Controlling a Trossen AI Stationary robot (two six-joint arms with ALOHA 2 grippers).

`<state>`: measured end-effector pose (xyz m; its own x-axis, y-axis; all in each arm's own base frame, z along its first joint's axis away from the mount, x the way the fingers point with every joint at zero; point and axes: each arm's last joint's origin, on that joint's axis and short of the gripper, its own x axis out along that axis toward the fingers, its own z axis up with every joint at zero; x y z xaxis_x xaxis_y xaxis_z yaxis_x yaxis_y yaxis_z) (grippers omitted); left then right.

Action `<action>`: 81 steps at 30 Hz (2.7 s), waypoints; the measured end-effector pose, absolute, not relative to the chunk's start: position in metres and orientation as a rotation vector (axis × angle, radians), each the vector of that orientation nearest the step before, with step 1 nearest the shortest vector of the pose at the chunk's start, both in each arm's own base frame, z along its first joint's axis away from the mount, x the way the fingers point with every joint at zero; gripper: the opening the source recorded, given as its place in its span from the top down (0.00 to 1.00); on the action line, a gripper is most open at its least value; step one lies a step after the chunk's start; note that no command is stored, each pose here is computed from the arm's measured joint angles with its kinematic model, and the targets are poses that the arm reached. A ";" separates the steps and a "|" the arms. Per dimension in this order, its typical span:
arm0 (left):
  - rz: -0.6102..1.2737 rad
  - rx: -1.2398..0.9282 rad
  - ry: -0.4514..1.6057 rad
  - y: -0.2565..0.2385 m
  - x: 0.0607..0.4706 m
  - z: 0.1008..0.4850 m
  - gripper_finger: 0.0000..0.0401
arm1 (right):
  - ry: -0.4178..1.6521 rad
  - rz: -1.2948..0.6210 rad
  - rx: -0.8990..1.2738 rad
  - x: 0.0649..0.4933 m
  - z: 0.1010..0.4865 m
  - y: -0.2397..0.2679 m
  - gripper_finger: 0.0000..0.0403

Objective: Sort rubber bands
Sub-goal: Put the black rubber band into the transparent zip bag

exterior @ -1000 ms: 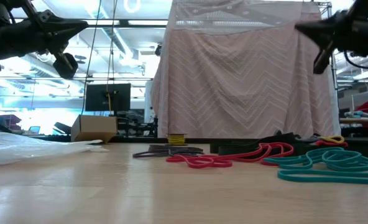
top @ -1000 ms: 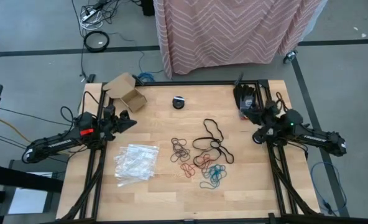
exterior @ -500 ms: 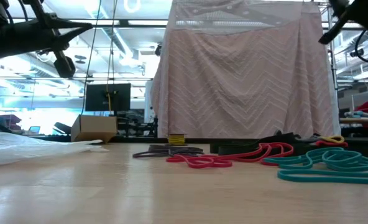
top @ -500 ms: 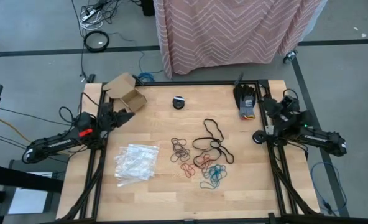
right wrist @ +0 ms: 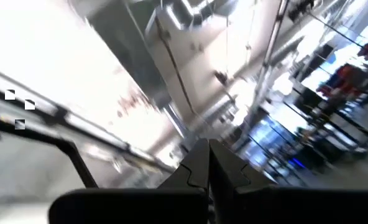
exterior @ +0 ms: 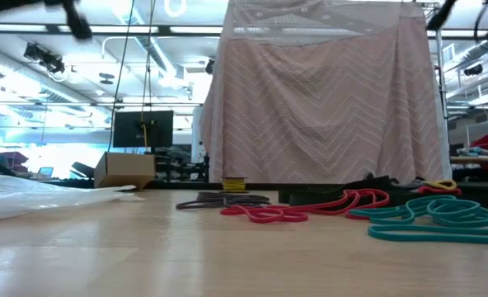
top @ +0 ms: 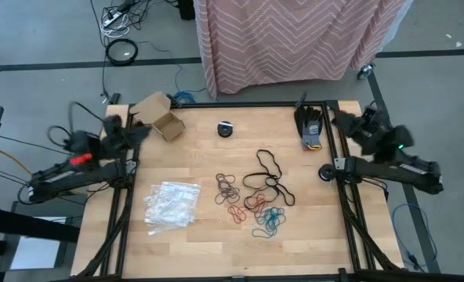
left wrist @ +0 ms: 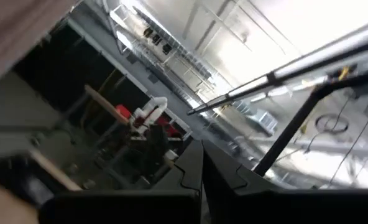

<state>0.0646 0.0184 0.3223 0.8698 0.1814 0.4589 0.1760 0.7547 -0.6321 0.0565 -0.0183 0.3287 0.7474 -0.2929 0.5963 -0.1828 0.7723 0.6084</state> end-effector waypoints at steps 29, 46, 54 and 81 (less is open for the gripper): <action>0.016 -0.371 -0.081 0.030 0.115 0.463 0.96 | -0.211 0.203 0.584 0.157 0.490 -0.033 1.00; 0.016 -0.348 -0.082 0.030 0.115 0.463 0.96 | -0.165 0.187 0.585 0.169 0.483 -0.036 1.00; 0.016 -0.348 -0.082 0.030 0.115 0.463 0.96 | -0.189 0.193 0.565 0.158 0.487 -0.033 1.00; -0.004 -0.303 -0.134 0.024 0.098 0.468 0.96 | -0.174 0.200 0.577 0.139 0.489 -0.033 1.00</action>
